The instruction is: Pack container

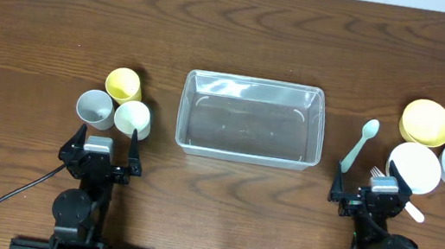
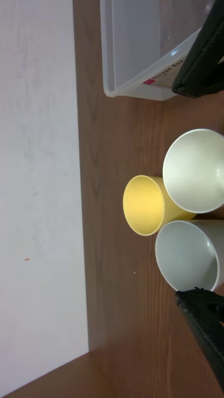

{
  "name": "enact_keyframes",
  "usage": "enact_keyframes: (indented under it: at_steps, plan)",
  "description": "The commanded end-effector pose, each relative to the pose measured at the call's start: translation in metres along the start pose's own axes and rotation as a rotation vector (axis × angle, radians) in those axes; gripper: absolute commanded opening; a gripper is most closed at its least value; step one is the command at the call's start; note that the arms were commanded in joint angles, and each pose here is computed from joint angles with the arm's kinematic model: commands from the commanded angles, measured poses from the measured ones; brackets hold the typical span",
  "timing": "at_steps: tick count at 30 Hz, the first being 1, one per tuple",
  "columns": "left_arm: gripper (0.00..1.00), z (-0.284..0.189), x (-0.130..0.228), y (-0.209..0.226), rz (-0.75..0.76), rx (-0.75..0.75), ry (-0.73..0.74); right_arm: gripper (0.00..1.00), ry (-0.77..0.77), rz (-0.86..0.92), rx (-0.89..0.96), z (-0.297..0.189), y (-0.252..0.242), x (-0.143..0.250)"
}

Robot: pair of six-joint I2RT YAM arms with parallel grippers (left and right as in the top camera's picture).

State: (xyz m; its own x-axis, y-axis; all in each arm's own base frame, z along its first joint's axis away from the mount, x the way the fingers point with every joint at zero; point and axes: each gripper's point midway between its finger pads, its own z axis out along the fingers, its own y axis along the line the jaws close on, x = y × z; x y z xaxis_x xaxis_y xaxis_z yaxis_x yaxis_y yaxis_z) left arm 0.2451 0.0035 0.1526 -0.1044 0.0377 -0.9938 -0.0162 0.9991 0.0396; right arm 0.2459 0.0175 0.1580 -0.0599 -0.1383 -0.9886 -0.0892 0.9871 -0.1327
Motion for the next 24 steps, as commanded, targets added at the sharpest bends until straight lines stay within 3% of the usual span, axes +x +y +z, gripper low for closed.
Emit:
enact_keyframes:
  at_steps: [1,24]
  plan:
    - [0.98,0.0005,0.0164,0.0036,-0.004,-0.021,0.053,0.99,-0.001,0.008,-0.008,-0.0003,0.0011,0.0004]
    - [0.98,0.0005,0.0163,0.0037,-0.004,-0.021,0.052,0.99,0.000,0.027,-0.012,-0.0002,0.0018,0.0006]
